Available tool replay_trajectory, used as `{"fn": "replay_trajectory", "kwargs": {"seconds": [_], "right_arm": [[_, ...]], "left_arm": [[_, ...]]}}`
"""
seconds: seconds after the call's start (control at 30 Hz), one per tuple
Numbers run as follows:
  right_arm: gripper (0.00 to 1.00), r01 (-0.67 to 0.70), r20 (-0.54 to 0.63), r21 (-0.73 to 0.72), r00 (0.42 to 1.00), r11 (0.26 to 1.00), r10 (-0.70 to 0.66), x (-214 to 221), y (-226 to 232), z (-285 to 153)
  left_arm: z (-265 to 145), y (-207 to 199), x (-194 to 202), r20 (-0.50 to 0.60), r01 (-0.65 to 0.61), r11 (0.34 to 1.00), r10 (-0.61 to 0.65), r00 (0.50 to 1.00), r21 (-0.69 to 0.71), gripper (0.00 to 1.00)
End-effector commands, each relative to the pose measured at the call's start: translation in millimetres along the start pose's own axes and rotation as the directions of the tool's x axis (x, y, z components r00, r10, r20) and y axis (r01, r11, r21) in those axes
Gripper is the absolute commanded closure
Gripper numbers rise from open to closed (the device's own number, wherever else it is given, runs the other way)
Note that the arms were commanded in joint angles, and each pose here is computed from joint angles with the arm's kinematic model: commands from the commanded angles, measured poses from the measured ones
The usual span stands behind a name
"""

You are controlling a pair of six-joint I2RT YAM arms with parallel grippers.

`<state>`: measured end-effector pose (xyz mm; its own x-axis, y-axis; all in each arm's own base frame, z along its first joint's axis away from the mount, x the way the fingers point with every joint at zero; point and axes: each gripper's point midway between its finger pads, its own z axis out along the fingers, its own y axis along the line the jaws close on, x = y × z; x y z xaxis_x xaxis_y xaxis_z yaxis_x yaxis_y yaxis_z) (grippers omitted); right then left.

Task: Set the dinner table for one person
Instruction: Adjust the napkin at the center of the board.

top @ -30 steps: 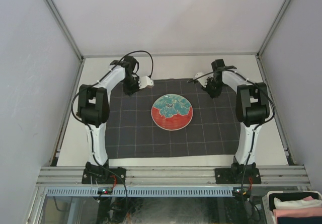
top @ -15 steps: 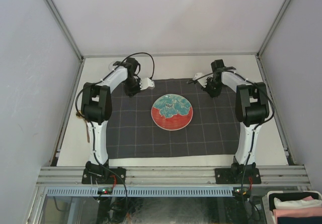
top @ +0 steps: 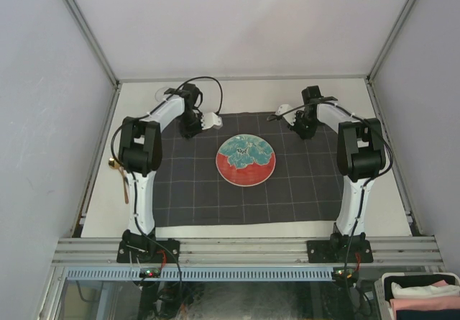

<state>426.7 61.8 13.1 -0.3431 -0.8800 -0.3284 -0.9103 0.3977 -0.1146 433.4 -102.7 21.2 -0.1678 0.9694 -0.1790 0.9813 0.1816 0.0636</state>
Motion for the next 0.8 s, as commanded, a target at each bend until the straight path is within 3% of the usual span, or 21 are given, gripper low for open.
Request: {"fn": "replay_trajectory", "kwargs": {"seconds": [0.0,0.77], "right_arm": [[1.00,-0.002,-0.026,-0.030,1.000,1.000,0.002,11.5,9.5,10.3],[1.00,-0.013,-0.059,-0.044,0.998,0.999,0.011,23.0,15.1,16.9]], "left_arm": [[-6.5,17.4,-15.5,0.033,-0.040,0.998,0.042,0.999,-0.049,1.00],[7.0,21.5,-23.2,0.037,-0.037,0.999,0.037,0.999,-0.008,1.00]]}}
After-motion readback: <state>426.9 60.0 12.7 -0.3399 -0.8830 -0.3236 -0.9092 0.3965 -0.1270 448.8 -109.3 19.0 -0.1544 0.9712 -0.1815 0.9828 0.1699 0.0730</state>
